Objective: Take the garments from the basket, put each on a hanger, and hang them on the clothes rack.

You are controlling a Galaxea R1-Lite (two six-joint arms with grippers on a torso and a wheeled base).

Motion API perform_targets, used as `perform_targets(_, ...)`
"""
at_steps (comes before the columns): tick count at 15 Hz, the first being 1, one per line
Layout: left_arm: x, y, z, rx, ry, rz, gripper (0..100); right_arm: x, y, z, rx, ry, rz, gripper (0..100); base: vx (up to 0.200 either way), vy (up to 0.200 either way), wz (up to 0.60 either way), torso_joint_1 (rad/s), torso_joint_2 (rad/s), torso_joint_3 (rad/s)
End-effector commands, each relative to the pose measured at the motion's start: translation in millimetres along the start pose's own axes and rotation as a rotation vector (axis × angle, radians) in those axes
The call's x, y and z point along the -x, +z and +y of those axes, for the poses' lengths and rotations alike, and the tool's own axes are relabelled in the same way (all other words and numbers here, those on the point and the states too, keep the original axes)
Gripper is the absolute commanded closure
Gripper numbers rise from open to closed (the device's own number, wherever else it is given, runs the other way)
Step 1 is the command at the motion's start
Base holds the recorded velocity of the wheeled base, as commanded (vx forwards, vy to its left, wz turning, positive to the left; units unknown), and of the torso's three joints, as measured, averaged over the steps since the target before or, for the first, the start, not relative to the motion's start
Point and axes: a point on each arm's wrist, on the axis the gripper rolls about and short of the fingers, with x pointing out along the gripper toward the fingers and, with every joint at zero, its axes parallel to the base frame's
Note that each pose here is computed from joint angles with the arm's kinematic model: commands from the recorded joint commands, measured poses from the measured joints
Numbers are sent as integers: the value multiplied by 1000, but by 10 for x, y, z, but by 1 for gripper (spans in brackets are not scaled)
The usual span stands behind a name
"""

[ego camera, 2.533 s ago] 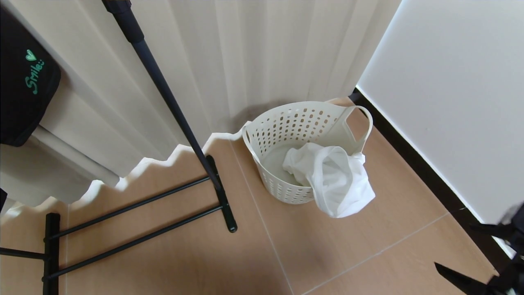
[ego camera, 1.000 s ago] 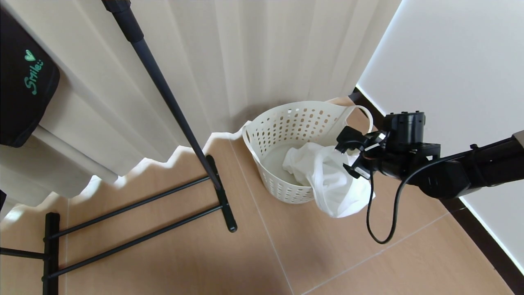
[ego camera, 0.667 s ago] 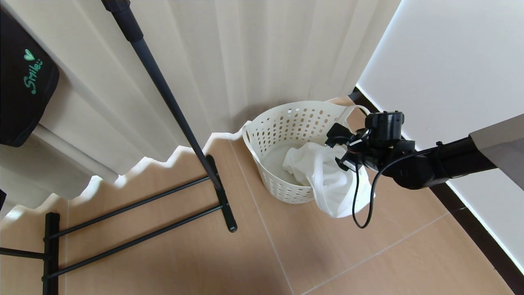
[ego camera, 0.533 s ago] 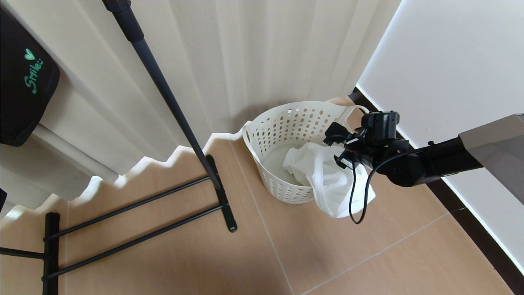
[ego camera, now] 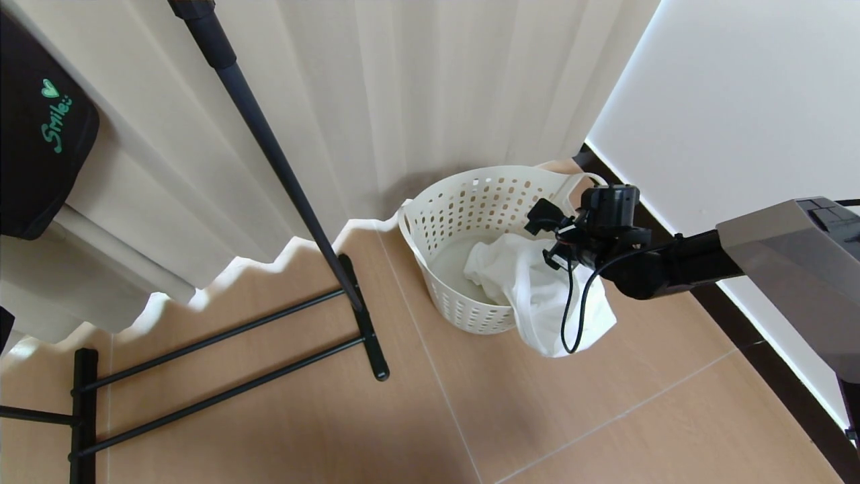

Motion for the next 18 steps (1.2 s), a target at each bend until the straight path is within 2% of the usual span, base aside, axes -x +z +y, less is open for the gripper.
perform_targets(1, -1, 1, 0, 0, -1, 1, 0, -37, -16, 31, 1, 3, 3, 100, 0, 0, 0, 0, 0, 0)
perform_targets(5, -1, 1, 0, 0, -1, 1, 0, 36, -4, -2, -37, -17, -22, 100, 0, 0, 0, 0, 0, 0)
perform_targets(8, -1, 1, 0, 0, 0, 1, 0, 387, -29, -81, -118, -69, -95, 100, 0, 0, 0, 0, 0, 0)
perform_targets(10, -1, 1, 0, 0, 0, 1, 0, 867, 25, -183, -225, -90, -169, 100, 0, 0, 0, 0, 0, 0)
perform_targets(12, -1, 1, 0, 0, -1, 1, 0, 1493, 81, -314, -334, -71, -235, 100, 0, 0, 0, 0, 0, 0)
perform_targets(13, -1, 1, 0, 0, 0, 1, 0, 1660, 106, -316, -369, -55, -256, 100, 0, 0, 0, 0, 0, 0)
perform_targets(14, -1, 1, 0, 0, 0, 1, 0, 2099, 198, -335, -460, -9, -330, 100, 0, 0, 0, 0, 0, 0)
perform_targets(16, -1, 1, 0, 0, -1, 1, 0, 2652, 302, -449, -569, 57, -436, 100, 0, 0, 0, 0, 0, 0)
perform_targets(17, -1, 1, 0, 0, 0, 1, 0, 2896, 362, -519, -625, 87, -502, 100, 0, 0, 0, 0, 0, 0)
perform_targets(18, -1, 1, 0, 0, 0, 1, 0, 2983, 384, -553, -646, 96, -530, 100, 0, 0, 0, 0, 0, 0)
